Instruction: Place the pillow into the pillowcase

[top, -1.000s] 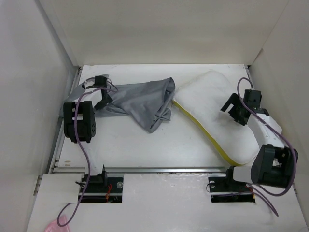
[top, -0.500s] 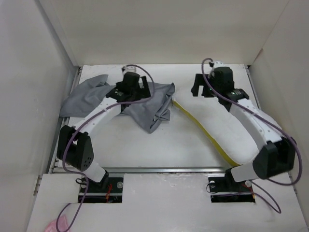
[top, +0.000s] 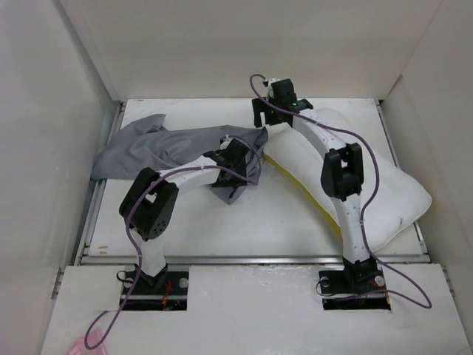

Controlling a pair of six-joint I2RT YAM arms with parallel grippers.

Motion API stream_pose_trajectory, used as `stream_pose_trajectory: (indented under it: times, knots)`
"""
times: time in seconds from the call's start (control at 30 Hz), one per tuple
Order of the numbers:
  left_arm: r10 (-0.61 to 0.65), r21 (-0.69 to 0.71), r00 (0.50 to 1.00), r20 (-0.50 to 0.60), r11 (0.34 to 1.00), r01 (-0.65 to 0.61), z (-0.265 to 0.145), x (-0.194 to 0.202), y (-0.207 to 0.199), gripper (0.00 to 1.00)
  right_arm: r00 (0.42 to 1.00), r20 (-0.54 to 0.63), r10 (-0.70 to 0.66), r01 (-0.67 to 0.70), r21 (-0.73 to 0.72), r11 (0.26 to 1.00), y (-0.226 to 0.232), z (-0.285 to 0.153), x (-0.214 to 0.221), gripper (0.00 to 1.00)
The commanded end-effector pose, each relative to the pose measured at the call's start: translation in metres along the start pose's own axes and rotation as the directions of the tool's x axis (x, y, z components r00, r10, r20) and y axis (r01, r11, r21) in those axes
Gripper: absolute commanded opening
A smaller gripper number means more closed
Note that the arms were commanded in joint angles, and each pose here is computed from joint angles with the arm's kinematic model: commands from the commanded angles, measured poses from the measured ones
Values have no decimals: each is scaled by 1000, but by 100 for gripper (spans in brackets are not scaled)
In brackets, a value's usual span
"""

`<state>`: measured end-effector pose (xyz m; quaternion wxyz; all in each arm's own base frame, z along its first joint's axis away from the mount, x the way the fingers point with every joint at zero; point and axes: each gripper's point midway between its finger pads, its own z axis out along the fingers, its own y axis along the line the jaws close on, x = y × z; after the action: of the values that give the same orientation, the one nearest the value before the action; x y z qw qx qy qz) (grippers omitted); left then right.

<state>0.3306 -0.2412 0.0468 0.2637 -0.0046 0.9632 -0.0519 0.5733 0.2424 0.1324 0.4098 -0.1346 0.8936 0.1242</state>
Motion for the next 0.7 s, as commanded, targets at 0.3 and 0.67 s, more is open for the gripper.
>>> stream_pose_trajectory:
  times: [0.3,0.67]
  knots:
    - [-45,-225,999,5,973,45,11,-21,30,0,991,-135,-19,5,-101,995,11,46,47,56]
    - [-135,-388,935,328,883,264,-141,-67,107,0,968,242,-60,125,-262,957,71,-117,-85,0]
